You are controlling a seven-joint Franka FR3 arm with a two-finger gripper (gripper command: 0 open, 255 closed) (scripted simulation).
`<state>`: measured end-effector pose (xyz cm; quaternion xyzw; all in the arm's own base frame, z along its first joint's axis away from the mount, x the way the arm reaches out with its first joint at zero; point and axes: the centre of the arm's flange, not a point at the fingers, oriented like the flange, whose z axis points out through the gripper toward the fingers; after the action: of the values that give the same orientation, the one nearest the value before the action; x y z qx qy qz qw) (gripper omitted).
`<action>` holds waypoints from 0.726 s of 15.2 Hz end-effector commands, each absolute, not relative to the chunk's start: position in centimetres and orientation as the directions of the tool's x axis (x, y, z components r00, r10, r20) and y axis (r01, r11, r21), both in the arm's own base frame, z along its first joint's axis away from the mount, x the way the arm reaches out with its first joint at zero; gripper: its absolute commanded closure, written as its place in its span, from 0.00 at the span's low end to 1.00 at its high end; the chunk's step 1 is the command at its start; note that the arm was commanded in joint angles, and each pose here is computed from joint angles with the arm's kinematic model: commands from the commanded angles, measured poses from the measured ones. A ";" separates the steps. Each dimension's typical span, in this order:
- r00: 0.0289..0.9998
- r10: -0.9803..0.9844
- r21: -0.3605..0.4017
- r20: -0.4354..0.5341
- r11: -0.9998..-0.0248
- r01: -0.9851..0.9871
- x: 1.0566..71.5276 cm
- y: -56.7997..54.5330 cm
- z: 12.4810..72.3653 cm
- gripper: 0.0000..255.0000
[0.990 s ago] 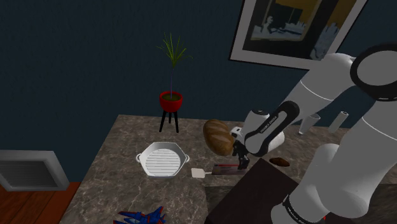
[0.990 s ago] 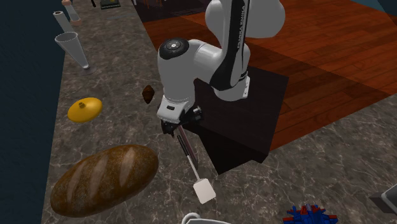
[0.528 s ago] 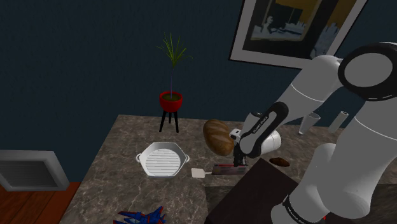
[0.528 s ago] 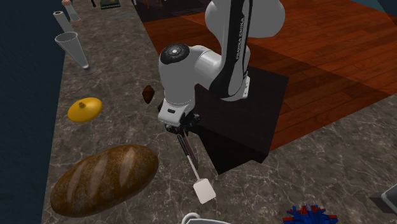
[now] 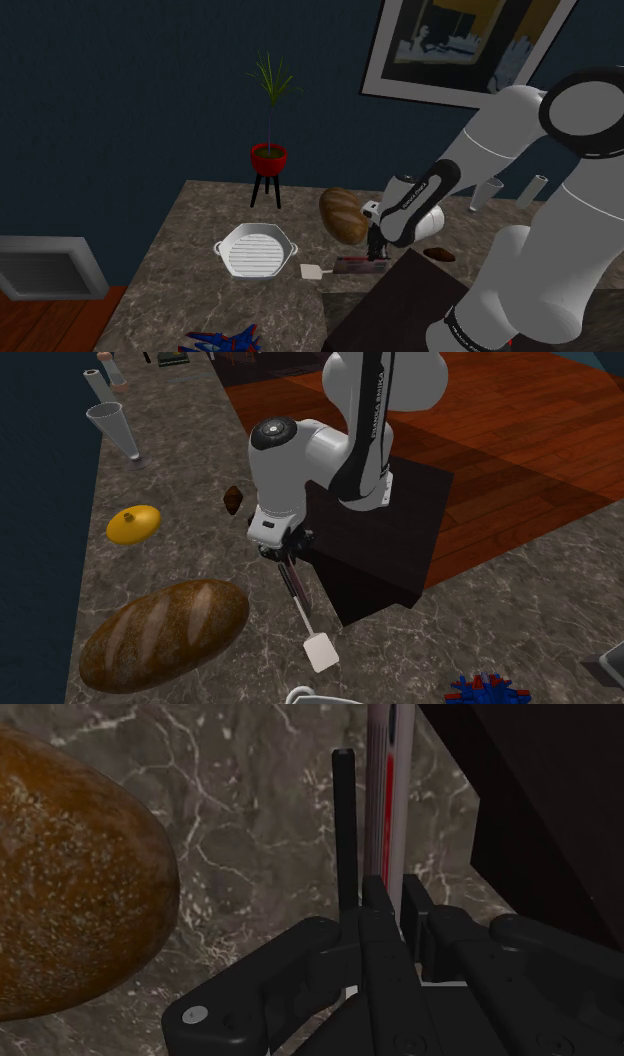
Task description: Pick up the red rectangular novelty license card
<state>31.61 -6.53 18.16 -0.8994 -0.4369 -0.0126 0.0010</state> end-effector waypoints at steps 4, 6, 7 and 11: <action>0.616 0.788 0.010 0.021 -0.616 0.788 31.6 -6.5 20.8 1.00; 0.616 0.788 0.010 0.021 -0.616 0.788 31.6 -6.5 21.8 1.00; 0.616 0.788 0.010 0.021 -0.616 0.788 31.6 -6.5 22.4 1.00; 0.616 0.788 0.010 0.021 -0.616 0.788 31.6 -6.5 24.5 1.00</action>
<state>31.53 -6.51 23.97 -0.8988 -0.4382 -0.0124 0.0001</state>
